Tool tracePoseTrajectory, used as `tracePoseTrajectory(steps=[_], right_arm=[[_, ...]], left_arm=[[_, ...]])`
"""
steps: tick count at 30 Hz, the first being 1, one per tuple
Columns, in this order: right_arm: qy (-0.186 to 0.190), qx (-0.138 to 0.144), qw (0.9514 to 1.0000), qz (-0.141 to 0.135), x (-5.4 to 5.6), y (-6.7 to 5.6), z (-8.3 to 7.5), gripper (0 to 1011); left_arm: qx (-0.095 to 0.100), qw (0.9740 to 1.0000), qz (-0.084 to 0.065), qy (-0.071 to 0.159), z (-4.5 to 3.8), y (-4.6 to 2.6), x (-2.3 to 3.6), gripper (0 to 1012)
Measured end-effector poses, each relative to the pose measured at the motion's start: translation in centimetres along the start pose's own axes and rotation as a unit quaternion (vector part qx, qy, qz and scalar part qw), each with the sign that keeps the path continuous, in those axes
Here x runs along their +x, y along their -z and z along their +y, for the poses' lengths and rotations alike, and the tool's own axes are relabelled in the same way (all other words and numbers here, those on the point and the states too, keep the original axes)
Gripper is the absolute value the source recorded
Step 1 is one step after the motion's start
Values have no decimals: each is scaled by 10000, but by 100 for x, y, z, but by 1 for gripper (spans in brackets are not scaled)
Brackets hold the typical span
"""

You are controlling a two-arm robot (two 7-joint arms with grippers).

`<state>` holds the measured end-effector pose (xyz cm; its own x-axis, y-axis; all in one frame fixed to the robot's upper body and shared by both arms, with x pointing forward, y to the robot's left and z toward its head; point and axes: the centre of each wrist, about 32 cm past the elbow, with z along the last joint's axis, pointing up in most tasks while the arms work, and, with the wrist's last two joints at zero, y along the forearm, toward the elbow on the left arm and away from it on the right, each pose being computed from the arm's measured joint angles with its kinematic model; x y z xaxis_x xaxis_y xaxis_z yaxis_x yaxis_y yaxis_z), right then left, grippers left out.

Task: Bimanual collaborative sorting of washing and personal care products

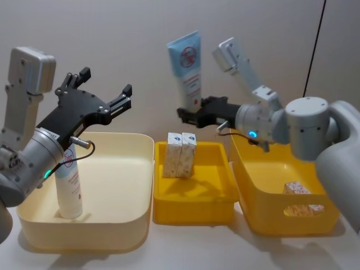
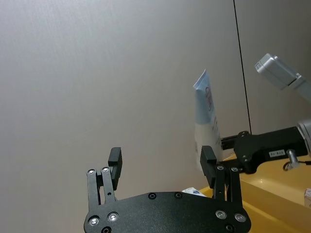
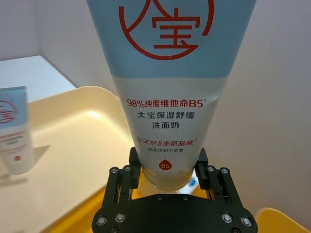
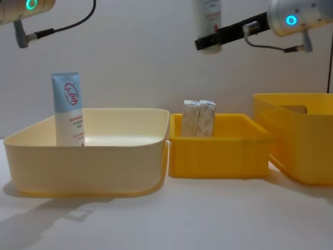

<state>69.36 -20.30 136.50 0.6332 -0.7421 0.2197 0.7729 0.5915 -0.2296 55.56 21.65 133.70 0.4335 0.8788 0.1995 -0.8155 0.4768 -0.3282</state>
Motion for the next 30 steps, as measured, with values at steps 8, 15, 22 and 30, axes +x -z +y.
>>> tracePoseTrajectory(steps=[8, 15, 22, 30], right_arm=[[638, -340, 9974, 48, 258, -87, -169, 646], [1075, -778, 9911, 140, 509, -170, -297, 646], [1396, -1316, 9811, 265, 779, -262, -403, 646], [1518, -1872, 9696, 429, 1043, -337, -458, 646]], left_arm=[[0, 10000, 0, 0, 0, 0, 0, 1003], [0, 10000, 0, 0, 0, 0, 0, 1003], [0, 10000, 0, 0, 0, 0, 0, 1004], [-1, 10000, 0, 0, 0, -1, 0, 1003]])
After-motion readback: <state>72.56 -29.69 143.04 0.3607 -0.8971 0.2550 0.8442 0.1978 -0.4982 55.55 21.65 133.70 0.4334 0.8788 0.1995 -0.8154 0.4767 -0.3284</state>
